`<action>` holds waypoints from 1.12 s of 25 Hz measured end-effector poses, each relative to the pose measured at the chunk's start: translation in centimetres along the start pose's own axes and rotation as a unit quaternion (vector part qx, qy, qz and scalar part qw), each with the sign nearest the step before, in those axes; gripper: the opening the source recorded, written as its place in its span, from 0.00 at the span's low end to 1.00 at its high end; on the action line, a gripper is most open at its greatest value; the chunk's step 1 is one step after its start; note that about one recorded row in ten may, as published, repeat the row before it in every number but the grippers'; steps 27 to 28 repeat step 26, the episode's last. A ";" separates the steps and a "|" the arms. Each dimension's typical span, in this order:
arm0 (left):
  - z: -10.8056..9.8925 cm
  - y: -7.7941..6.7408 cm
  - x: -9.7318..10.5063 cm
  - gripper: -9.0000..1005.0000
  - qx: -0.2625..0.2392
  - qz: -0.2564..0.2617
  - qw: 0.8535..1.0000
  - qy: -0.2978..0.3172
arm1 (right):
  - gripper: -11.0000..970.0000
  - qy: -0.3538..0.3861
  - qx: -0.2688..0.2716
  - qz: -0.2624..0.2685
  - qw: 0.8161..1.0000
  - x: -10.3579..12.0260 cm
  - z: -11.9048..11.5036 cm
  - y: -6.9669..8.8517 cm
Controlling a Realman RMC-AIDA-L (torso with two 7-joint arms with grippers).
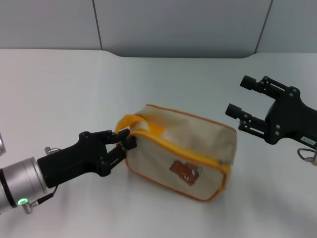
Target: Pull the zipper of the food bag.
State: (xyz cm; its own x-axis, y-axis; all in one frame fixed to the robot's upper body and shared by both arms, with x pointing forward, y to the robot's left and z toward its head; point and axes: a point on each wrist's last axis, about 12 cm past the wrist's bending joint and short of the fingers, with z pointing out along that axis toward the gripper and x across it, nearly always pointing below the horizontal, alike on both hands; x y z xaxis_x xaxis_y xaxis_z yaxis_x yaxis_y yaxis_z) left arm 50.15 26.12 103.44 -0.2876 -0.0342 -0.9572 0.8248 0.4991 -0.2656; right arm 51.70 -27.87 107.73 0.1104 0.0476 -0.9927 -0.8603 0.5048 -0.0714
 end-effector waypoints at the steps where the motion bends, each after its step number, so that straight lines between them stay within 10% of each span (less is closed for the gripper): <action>1: -0.2 0.0 0.0 0.13 0.001 0.001 1.000 -0.001 | 0.61 0.000 -0.003 0.008 1.000 -0.1 0.2 -0.1; 6: -3.2 0.6 -2.1 0.14 0.025 0.000 1.000 -0.016 | 0.78 0.010 -0.059 0.073 0.996 -1.1 0.5 -0.5; 8: -4.6 0.5 -3.2 0.37 0.058 0.005 0.998 -0.015 | 0.84 0.024 -0.113 0.102 0.988 -1.8 0.5 -0.4; 14: -5.5 -0.3 -5.0 0.54 0.165 0.018 0.986 -0.001 | 0.86 0.084 -0.241 0.139 0.957 -2.6 0.9 0.5; 21: -4.5 -0.5 -5.3 0.81 0.199 0.024 0.979 0.029 | 0.86 0.093 -0.231 0.136 0.959 -1.9 0.4 1.3; 28: -4.5 -0.5 -5.3 0.81 0.201 0.024 0.979 0.030 | 0.86 0.093 -0.227 0.138 0.960 -1.7 0.1 1.6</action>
